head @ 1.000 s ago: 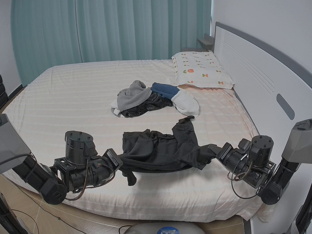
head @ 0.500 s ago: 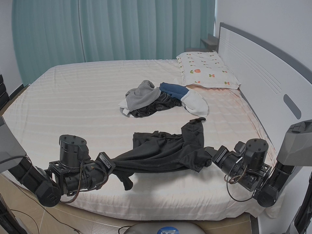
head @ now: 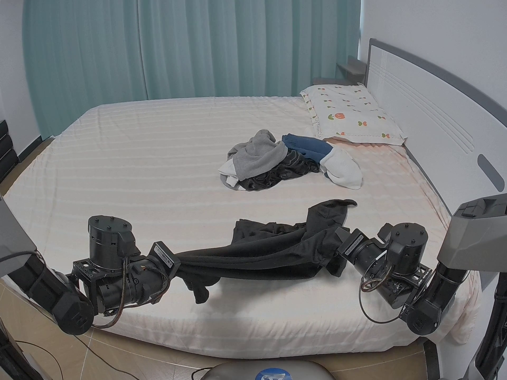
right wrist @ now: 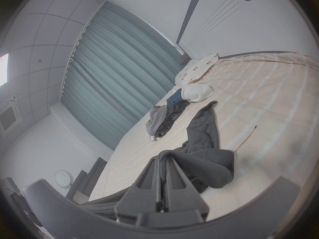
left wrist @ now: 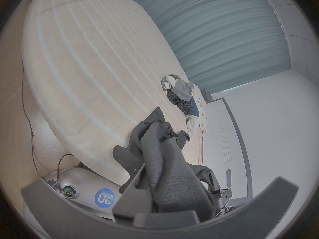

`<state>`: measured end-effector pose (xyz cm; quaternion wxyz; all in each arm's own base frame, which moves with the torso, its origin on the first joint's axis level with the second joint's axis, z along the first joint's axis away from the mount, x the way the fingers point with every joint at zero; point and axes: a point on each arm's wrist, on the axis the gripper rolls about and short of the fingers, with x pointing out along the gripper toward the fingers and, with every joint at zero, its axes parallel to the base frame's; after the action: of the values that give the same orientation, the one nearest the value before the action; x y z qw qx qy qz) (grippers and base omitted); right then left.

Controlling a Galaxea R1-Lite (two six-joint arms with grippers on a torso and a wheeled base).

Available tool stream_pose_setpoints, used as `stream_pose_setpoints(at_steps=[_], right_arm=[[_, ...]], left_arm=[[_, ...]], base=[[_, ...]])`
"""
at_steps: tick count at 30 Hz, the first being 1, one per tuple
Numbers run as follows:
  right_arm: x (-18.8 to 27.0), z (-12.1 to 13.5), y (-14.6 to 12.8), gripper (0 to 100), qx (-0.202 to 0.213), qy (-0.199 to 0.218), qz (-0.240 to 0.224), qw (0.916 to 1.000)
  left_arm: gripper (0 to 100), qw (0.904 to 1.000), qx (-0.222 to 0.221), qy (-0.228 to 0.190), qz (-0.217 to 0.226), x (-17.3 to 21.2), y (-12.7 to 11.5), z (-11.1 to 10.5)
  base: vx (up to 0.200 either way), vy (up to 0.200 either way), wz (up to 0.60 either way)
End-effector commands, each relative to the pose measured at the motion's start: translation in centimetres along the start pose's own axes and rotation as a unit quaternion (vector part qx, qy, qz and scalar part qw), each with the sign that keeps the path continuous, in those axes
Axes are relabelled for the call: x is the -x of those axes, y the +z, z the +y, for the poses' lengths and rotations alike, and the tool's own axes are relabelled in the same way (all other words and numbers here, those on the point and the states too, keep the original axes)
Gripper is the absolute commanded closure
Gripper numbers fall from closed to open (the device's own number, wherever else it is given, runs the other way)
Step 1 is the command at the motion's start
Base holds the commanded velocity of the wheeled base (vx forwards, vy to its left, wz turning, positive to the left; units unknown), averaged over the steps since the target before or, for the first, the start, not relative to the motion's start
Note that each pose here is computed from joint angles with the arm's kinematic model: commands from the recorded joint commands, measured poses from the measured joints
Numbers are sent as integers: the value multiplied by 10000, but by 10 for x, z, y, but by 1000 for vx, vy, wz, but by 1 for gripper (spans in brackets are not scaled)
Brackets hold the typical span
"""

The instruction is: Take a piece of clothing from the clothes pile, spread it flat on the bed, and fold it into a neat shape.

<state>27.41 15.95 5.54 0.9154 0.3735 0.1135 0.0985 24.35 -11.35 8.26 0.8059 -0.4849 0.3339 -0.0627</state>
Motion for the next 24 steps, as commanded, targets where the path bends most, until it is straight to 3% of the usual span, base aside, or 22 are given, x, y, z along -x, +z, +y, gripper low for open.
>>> stream_pose_setpoints(at_steps=[1, 24], right_arm=[[-1, 1, -1, 100, -10, 37, -16, 10000], [0, 15, 1, 100, -124, 308, -75, 9994]], left_arm=[[100, 10000, -1, -57, -25, 3, 1, -2], [100, 9999, -5, -121, -51, 11, 1, -3]], base=[[0, 200, 0], [0, 200, 0]])
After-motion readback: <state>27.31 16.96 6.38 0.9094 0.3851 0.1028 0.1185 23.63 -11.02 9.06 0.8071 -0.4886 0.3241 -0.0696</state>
